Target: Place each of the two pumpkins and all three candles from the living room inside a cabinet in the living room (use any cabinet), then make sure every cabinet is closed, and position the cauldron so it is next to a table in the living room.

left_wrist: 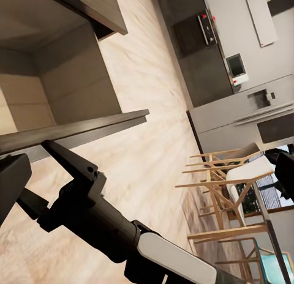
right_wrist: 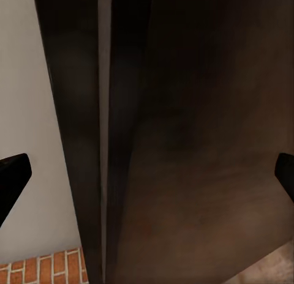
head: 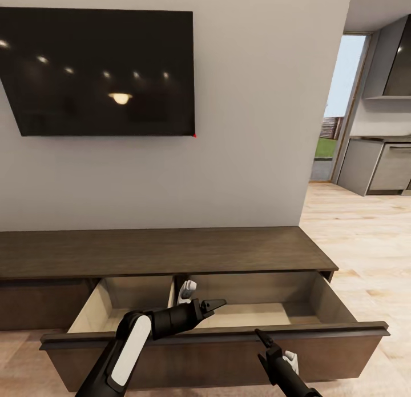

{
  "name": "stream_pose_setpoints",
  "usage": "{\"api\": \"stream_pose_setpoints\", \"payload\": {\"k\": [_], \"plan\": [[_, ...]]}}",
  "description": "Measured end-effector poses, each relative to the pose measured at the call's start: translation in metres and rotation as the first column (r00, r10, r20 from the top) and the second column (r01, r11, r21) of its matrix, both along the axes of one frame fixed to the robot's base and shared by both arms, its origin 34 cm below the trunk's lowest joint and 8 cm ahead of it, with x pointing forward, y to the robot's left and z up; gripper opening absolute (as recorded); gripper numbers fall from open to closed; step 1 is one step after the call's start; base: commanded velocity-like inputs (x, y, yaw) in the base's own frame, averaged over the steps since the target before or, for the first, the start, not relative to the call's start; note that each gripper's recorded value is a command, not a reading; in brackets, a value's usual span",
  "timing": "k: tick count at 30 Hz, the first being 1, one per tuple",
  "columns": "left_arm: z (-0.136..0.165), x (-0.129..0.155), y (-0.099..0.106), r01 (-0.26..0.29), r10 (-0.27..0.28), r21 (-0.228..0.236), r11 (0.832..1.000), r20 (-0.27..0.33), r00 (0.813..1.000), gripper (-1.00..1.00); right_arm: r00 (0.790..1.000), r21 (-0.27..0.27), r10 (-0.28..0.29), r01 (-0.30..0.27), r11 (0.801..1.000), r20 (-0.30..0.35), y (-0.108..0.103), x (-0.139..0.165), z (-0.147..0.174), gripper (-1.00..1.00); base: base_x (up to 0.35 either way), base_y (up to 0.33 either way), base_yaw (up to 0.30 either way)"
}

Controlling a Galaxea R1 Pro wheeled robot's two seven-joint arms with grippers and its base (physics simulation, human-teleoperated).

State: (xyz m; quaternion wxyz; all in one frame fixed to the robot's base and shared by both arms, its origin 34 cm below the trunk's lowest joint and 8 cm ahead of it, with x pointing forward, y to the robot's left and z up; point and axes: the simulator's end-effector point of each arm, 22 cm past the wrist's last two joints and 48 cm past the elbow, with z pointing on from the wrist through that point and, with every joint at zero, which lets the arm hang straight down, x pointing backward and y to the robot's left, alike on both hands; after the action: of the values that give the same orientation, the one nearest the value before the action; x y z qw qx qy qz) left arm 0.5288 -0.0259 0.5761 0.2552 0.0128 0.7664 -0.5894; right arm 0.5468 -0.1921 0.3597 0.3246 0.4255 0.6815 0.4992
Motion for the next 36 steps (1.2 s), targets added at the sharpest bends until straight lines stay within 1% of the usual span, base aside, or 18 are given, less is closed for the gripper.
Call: {"api": "stream_pose_setpoints", "payload": {"k": [7, 13, 19, 23, 25, 27, 28, 31, 32, 36], "plan": [[0.0, 0.0, 0.0, 0.0, 0.0, 0.0, 1.0, -0.001, 1.0, 1.0, 1.0, 0.0, 0.0, 0.0, 1.0, 0.0, 0.0, 0.0, 0.0, 1.0, -0.015, 0.0, 0.0], [0.0, 0.0, 0.0, 0.0, 0.0, 0.0, 1.0, -0.001, 1.0, 1.0, 1.0, -0.006, 0.005, -0.005, 1.0, -0.004, 0.001, -0.001, -0.002, 1.0, -0.187, -0.02, 0.0], [-0.001, -0.001, -0.001, 0.002, -0.002, 0.001, 1.0, -0.001, 1.0, 1.0, 1.0, -0.012, 0.01, -0.01, 1.0, -0.003, 0.002, -0.001, -0.002, 1.0, -0.055, -0.006, 0.0], [-0.002, -0.005, -0.007, 0.021, -0.021, 0.012, 1.0, 0.001, 1.0, 1.0, 1.0, -0.024, 0.027, -0.027, 0.999, -0.006, 0.007, -0.003, -0.004, 1.0, -0.186, 0.0, 0.0], [-0.003, -0.006, -0.007, 0.024, -0.024, 0.018, 1.0, 0.002, 1.0, 1.0, 0.998, -0.049, 0.06, -0.061, 0.997, -0.009, 0.012, -0.006, -0.006, 1.0, -0.062, 0.0, 0.0], [-0.005, -0.006, -0.008, 0.027, -0.027, 0.029, 0.999, 0.005, 1.0, 1.0, 0.99, -0.111, 0.138, -0.139, 0.984, -0.024, 0.022, -0.015, -0.015, 1.0, -0.024, 0.0, 0.0], [-0.006, -0.007, -0.008, 0.028, -0.028, 0.031, 0.999, 0.005, 1.0, 1.0, 0.988, -0.127, 0.154, -0.156, 0.98, -0.027, 0.024, -0.017, -0.017, 1.0, -0.014, 0.0, 0.0], [-0.008, -0.01, -0.013, 0.042, -0.042, 0.044, 0.998, 0.009, 0.999, 1.0, 0.972, -0.238, 0.231, -0.232, 0.943, -0.034, 0.028, -0.027, -0.027, 1.0, -0.006, 0.0, 0.0], [-0.008, -0.013, -0.018, 0.052, -0.053, 0.051, 0.997, 0.02, 0.998, 1.0, 0.969, -0.268, 0.244, -0.243, 0.932, -0.031, 0.027, -0.028, -0.03, 1.0, -0.003, 0.0, 0.0], [-0.011, -0.02, -0.033, 0.072, -0.077, 0.071, 0.995, 0.057, 0.995, 1.0, 0.965, -0.312, 0.26, -0.255, 0.915, -0.027, 0.026, -0.031, -0.033, 1.0, -0.001, 0.0, 0.0]]}}
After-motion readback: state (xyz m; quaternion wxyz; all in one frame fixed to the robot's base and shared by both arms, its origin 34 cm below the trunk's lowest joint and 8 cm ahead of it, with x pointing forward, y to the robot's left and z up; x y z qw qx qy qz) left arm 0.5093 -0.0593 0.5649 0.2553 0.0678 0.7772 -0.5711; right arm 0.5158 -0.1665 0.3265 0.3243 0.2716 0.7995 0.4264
